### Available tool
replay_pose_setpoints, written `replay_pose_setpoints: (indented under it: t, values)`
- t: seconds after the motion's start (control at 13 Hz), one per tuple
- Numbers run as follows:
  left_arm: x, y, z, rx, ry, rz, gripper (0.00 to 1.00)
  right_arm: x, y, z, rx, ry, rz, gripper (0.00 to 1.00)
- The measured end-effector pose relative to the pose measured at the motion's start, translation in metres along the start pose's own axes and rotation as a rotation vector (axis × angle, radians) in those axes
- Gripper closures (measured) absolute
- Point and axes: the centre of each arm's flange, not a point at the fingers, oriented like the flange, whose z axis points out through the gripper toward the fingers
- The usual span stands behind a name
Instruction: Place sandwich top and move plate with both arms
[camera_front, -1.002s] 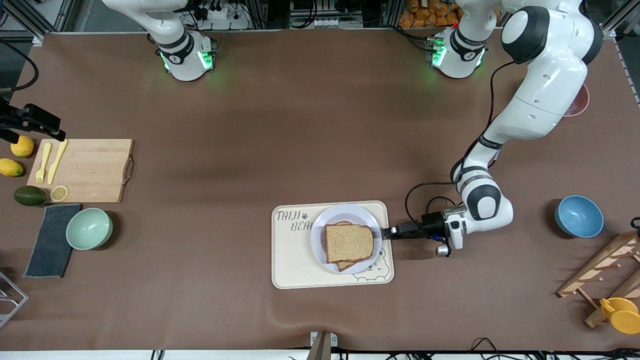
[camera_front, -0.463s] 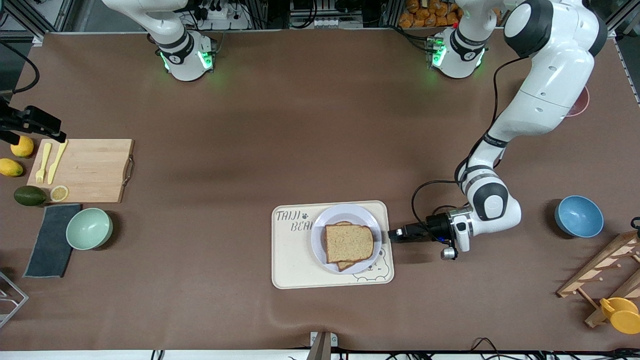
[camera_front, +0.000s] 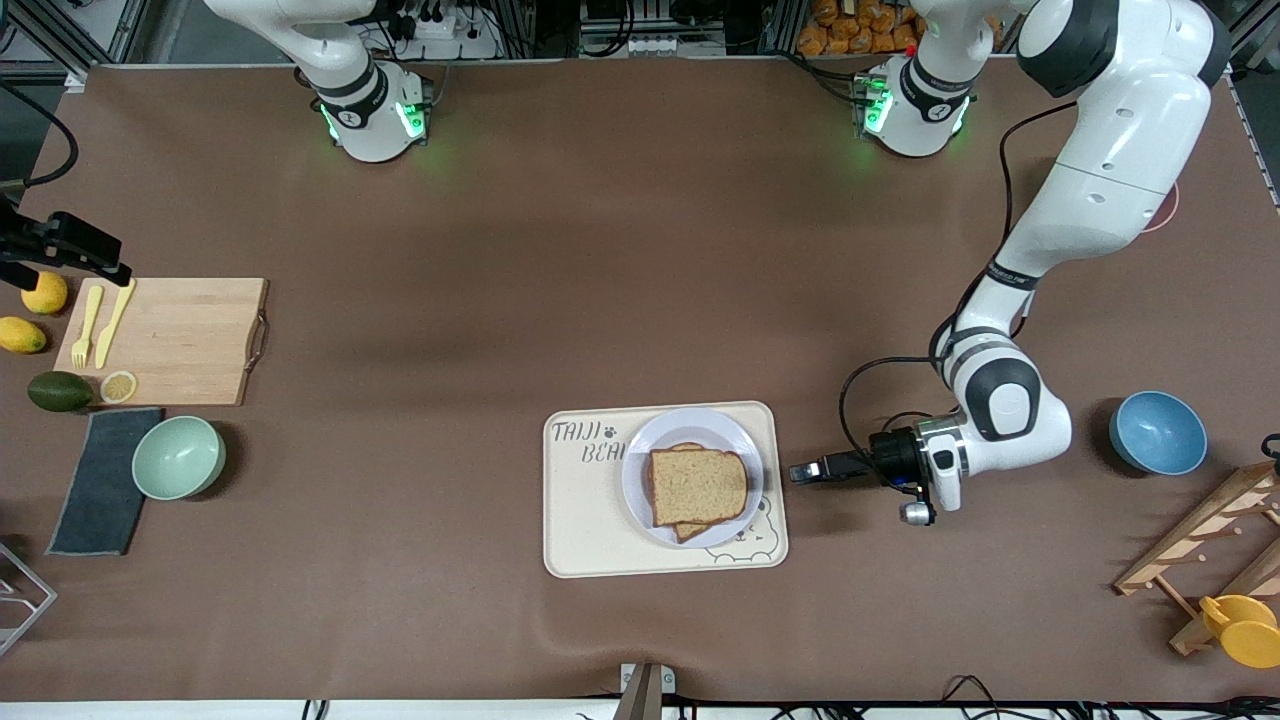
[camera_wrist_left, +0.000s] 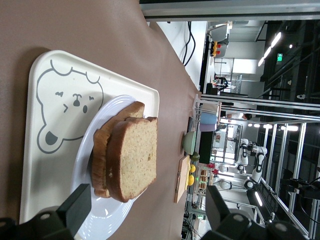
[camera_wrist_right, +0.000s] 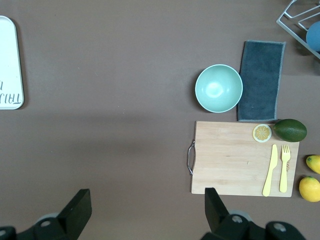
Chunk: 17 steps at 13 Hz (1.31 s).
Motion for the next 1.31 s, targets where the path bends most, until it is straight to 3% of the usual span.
replay_pose_setpoints:
  t: [0.31, 0.93, 1.31]
  values:
    - [0.007, 0.031, -0.017, 0.06, -0.026, -0.026, 0.0, 0.0, 0.001, 0.0, 0.0, 0.0, 0.002, 0.0]
    - [0.011, 0.067, -0.027, 0.109, -0.031, -0.062, 0.0, 0.0, 0.001, 0.0, 0.0, 0.0, 0.002, 0.0]
    - [0.008, 0.103, -0.038, 0.211, -0.053, -0.08, 0.0, 0.0, 0.003, 0.001, -0.002, -0.002, 0.004, 0.0]
